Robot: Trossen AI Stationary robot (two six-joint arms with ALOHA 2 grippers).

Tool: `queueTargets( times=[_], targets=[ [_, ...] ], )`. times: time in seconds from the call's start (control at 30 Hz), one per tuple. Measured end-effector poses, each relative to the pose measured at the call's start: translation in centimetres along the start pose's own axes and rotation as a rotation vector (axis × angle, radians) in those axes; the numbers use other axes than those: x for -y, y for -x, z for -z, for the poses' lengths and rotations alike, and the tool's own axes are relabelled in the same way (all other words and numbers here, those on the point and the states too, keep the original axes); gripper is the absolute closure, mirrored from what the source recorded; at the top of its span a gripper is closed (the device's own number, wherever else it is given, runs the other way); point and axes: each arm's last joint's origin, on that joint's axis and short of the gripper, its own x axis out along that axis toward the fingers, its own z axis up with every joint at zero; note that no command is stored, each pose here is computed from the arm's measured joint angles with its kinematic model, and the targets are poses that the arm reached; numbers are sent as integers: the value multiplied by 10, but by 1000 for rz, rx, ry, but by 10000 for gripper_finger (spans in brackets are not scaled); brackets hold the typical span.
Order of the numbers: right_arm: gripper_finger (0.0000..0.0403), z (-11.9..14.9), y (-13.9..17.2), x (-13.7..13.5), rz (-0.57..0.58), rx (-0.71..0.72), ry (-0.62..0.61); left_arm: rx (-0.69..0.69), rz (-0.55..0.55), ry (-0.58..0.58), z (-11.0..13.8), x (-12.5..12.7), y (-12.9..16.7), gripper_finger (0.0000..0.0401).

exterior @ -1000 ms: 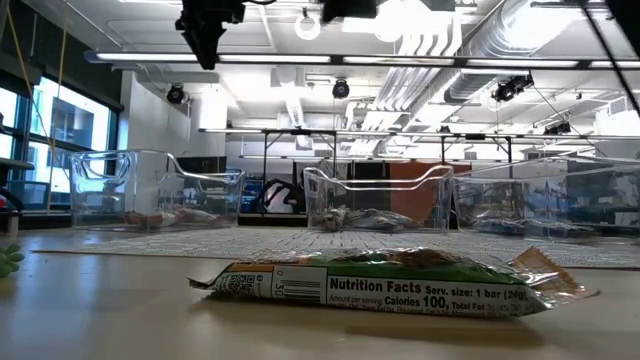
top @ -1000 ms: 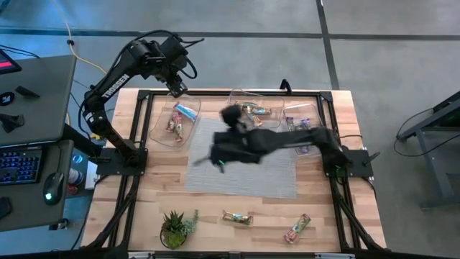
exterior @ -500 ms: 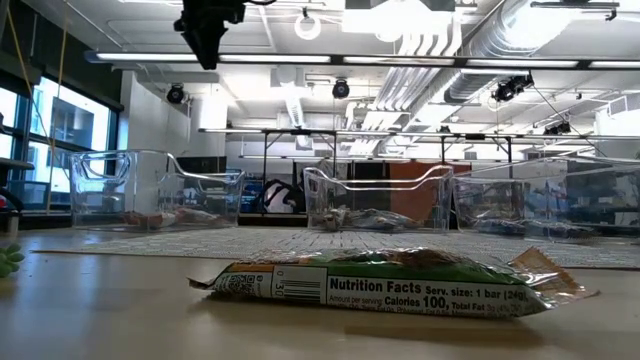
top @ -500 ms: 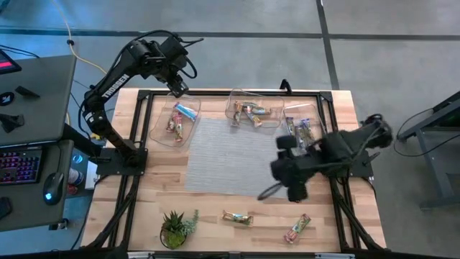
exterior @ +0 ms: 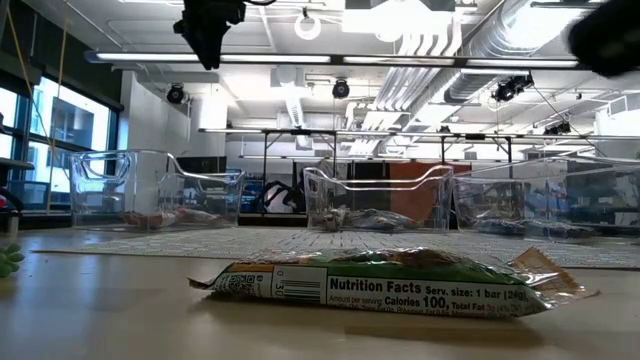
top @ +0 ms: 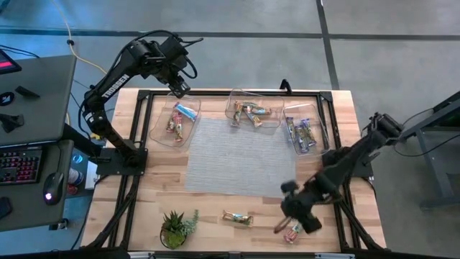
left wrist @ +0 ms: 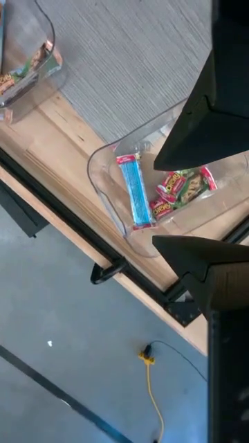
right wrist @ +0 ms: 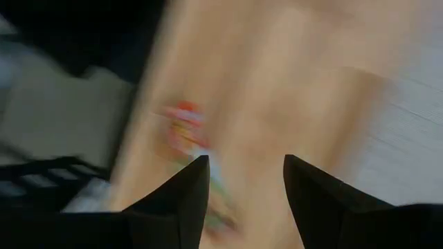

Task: Pick and place Granola Bars by type
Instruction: Put the red granola bar into the left transparent bin

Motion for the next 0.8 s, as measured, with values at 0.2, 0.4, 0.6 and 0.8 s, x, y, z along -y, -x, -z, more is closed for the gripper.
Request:
queueTargets(
  times=[0.2,0.4,0.6,0.8],
  targets=[
    [234,23,-42,-21,-193,178,158,-1,4,0,0,0,0,245],
    [234,37,-56,-31,-70,264,201,0,11,3,0,0,0,245],
    [234,49,-77,-41,-125,183,249,3,19,27,0,1,0,245],
    [234,58,-96,-44,-37,141,357,5,18,28,-1,1,0,245]
  ],
)
